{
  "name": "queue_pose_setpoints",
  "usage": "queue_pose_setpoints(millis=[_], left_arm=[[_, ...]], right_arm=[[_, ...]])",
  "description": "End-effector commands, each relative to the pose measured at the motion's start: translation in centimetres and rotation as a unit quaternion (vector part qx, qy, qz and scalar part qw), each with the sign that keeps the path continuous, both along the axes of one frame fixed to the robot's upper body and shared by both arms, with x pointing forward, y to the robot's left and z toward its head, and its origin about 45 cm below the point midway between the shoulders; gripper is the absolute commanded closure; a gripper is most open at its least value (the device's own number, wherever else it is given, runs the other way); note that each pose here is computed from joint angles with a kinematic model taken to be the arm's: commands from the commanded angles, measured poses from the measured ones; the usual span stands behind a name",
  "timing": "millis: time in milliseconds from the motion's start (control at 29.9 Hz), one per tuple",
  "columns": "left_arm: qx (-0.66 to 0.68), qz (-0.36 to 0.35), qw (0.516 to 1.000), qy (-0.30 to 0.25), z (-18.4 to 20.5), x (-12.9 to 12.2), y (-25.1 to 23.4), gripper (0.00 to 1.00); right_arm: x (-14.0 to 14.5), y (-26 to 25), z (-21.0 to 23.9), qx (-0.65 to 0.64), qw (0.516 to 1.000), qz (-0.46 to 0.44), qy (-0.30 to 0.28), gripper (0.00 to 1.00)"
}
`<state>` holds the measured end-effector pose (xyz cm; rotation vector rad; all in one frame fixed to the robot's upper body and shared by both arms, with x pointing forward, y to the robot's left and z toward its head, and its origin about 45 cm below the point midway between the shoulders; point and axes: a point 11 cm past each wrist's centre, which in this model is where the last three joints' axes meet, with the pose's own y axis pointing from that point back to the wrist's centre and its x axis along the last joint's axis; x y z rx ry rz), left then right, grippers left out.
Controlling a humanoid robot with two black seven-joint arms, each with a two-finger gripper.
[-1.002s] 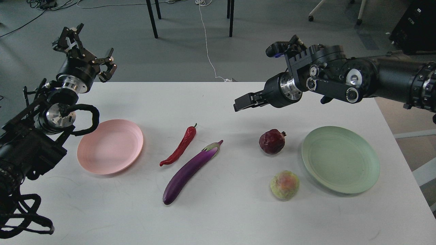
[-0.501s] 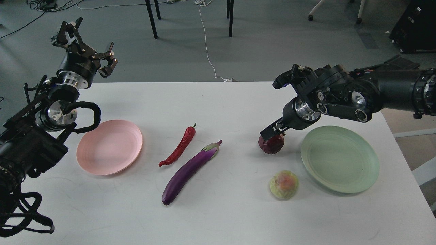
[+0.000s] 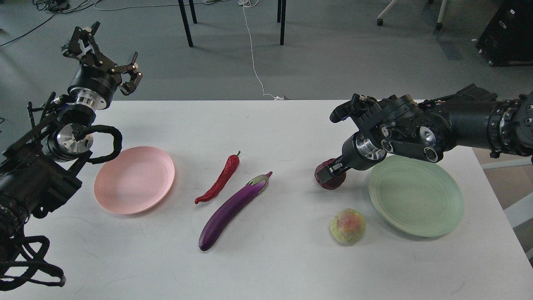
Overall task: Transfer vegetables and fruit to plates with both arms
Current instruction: 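Carry the pomegranate onto the green plate and release it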
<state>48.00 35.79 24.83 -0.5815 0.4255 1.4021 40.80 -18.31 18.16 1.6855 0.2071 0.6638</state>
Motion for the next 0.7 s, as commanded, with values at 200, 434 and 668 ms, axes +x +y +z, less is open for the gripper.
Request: queue_pose_setpoints(millis=[200, 434, 668], left_arm=[[0.001, 0.0, 1.0, 0.0, 0.0, 0.0, 0.1, 0.02], [0.002, 0.001, 1.0, 0.0, 0.1, 0.0, 0.2, 0.02], [0.004, 0.012, 1.0, -0.014, 0.4, -0.1, 0.8, 0.02]], right_arm=[[1.5, -0.3, 3.1, 0.007, 0.999, -0.009, -0.03, 0.54], [2.1, -5.0, 7.5, 0.004, 0.997, -0.043, -0.057, 0.54], [-0.3, -13.6, 7.2, -0.047, 0.995, -0.08, -0.048, 0.52]])
